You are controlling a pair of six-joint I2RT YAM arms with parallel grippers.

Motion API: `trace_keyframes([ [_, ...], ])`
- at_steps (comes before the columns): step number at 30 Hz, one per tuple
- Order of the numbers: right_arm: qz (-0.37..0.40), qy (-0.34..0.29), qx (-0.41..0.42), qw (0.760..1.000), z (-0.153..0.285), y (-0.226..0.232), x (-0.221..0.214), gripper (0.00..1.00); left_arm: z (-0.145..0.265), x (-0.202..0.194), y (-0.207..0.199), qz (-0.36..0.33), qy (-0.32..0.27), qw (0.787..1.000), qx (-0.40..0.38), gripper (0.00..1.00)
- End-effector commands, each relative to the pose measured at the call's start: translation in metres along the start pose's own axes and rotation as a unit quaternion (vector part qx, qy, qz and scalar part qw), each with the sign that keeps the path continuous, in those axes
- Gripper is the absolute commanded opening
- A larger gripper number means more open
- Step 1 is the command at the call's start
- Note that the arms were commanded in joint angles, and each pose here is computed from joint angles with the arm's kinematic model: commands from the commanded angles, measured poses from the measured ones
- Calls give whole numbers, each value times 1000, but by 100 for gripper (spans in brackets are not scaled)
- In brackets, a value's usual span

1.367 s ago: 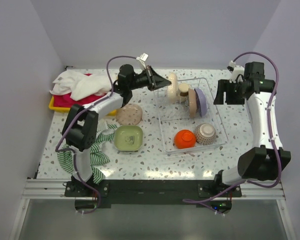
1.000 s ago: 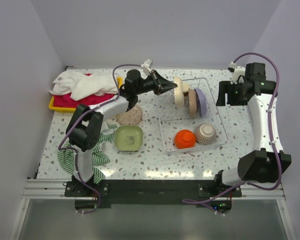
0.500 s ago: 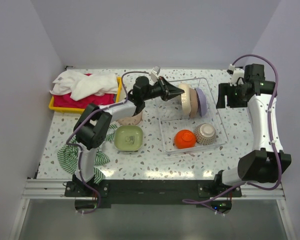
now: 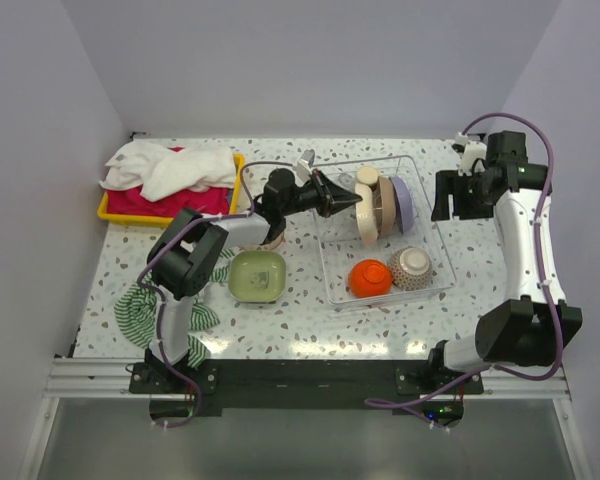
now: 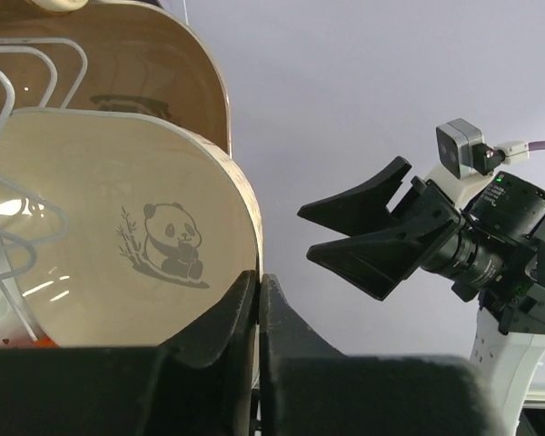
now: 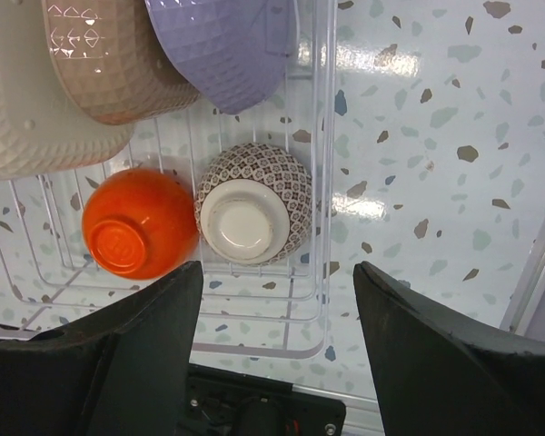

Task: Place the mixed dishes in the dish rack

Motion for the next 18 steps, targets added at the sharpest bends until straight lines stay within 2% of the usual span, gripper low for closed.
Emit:
trace_keyframes([
  [1,6,-8,-9,1000,6,0,-2,72,-2,2,-7,-22,-13,999,-21,19],
  [2,6,-8,-7,1000,6,0,-2,72,-4,2,-11,-30,-14,999,-23,28],
  [3,6,-11,-7,1000,7,1,-1,72,-3,2,-11,-35,-16,999,-16,42],
  [6,3,-15,-2,1000,6,2,-1,72,-5,3,-18,-58,-19,998,-8,54],
  [9,-2,-20,4,1000,6,4,-3,72,-2,3,-23,-74,-26,997,10,62],
  [12,-5,-23,10,1000,4,5,-6,72,4,-1,-22,-89,-28,996,19,61],
  [14,-5,-23,14,1000,3,7,-9,72,5,-2,-18,-86,-31,995,31,56],
  [15,-6,-22,15,1000,2,7,-9,72,6,-3,-16,-86,-32,995,40,50],
  [18,-6,-23,18,1000,1,8,-11,72,7,-7,-12,-83,-30,995,52,47],
])
Point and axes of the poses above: each gripper's point midway between its finger pads, its own z axis back along the fingers, its own y axis along the line the jaws close on, x = y × z, the point moved 10 cm from there along z, back along the fingers, and after that the axes turned 9 degrees about z, right-handed, at the moved point
